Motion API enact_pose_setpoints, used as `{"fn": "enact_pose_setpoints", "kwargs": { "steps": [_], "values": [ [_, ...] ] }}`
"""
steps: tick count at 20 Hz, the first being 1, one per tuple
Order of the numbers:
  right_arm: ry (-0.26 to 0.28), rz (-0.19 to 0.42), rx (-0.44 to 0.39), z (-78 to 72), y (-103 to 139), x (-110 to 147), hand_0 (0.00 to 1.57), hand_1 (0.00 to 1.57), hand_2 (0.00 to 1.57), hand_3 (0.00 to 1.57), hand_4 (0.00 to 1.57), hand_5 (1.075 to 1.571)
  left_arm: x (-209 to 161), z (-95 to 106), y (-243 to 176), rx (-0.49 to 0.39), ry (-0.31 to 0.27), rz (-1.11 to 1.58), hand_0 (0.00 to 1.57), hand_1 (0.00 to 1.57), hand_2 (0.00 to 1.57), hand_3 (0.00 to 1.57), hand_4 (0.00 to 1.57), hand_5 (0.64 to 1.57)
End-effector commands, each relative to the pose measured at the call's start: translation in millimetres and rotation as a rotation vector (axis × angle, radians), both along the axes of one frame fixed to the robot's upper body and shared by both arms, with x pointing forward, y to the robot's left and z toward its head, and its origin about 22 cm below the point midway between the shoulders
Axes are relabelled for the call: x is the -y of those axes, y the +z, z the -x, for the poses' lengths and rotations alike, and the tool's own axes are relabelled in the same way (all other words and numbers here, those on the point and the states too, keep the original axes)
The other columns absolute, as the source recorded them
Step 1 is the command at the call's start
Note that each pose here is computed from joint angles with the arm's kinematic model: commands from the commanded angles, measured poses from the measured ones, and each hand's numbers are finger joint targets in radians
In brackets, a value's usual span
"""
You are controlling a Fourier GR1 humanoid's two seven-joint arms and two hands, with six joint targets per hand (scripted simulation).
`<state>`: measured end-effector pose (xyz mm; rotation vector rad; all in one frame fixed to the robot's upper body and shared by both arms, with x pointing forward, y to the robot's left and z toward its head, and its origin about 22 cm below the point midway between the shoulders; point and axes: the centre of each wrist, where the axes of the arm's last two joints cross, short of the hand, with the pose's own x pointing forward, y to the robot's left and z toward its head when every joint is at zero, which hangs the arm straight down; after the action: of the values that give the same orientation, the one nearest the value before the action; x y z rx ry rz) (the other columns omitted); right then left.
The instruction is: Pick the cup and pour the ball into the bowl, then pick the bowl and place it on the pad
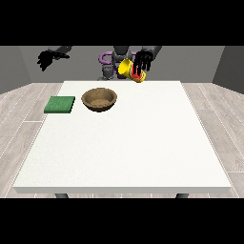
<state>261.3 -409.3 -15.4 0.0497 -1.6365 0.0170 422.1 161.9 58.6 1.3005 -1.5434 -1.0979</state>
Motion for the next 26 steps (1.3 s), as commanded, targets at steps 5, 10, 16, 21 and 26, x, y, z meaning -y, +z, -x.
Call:
{"fn": "enact_pose_setpoints", "kwargs": {
  "steps": [5,10,16,21,26],
  "values": [
    [-0.006,0.002,-0.020,-2.2,-1.5,6.1,0.00,0.00,0.00,0.00,0.00,1.571,85.3,20.3,-16.2,0.001,-0.161,-0.462,1.48,1.48,1.57,1.57,1.57,1.098],
    [0.075,-0.030,-0.005,-6.4,-1.9,-2.2,0.00,0.00,0.00,0.00,0.00,1.570,84.0,17.1,-21.3,0.035,-0.146,-0.804,1.53,1.53,1.57,1.57,1.56,1.164],
    [-0.005,-0.006,-0.019,4.0,-10.2,13.3,0.00,0.00,0.00,0.00,0.00,1.571,108.8,22.3,-12.7,0.066,-0.228,-1.035,1.46,1.46,1.57,1.57,1.51,1.178],
    [0.029,-0.023,-0.060,-18.9,4.5,-7.2,0.00,0.00,0.00,0.00,0.00,1.571,121.1,29.6,-15.0,0.060,-0.239,-1.047,1.45,1.45,1.57,1.57,1.53,1.134],
    [-0.022,-0.032,-0.078,12.4,-17.0,6.5,0.00,0.00,0.00,0.00,0.00,1.569,85.4,15.8,4.0,0.007,-0.067,-0.416,1.50,1.50,1.57,1.57,1.57,1.092]
  ]
}}
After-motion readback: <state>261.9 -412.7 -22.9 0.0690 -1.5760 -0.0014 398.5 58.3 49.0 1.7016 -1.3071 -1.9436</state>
